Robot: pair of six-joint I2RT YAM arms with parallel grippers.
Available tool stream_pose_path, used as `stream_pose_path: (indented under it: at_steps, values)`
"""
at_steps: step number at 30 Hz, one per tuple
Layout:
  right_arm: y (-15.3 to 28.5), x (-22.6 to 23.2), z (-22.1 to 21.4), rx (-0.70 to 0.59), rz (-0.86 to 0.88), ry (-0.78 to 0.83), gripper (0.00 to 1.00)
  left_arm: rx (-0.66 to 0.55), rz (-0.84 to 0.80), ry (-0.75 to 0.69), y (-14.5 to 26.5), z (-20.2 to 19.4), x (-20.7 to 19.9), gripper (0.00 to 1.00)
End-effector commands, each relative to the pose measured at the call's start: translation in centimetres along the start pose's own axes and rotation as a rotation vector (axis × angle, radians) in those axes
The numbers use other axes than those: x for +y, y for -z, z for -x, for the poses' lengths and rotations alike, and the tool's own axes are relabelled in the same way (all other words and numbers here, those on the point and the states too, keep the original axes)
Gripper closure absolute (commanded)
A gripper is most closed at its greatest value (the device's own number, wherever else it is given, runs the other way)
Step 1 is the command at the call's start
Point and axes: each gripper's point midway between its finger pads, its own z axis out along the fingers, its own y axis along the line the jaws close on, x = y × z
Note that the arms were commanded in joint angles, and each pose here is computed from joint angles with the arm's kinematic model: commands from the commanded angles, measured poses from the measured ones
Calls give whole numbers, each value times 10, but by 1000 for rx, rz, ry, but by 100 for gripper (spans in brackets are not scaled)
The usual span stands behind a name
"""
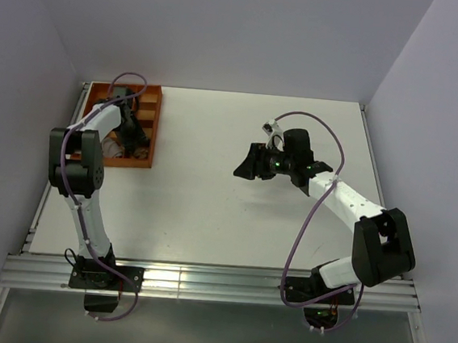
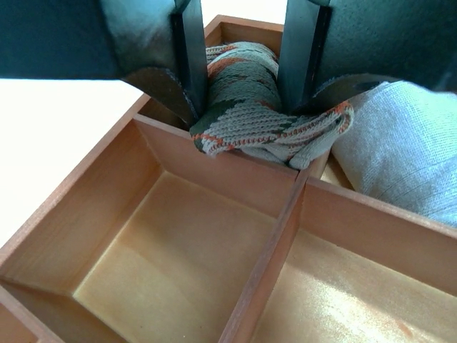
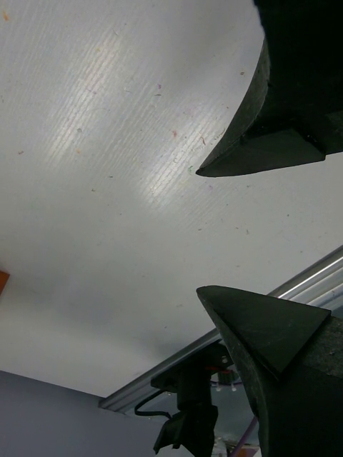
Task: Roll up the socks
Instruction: Place the sock in the storage box.
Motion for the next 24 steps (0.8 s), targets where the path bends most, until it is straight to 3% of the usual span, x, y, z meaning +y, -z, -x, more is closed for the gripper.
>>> stream_pose_path:
  at_steps: [1,5,13,24]
  values:
    - [-1,4,4,-16,21,13,31,20,37,25,-3,-11,14,57]
    - [-1,3,5,-15,20,11,31,-25,-4,36,18,1,5,57]
    - [-2,2,4,-10,19,9,31,-71,-27,47,42,9,-1,39]
    - [-1,4,4,-11,21,10,31,-194,-22,79,68,28,-2,49]
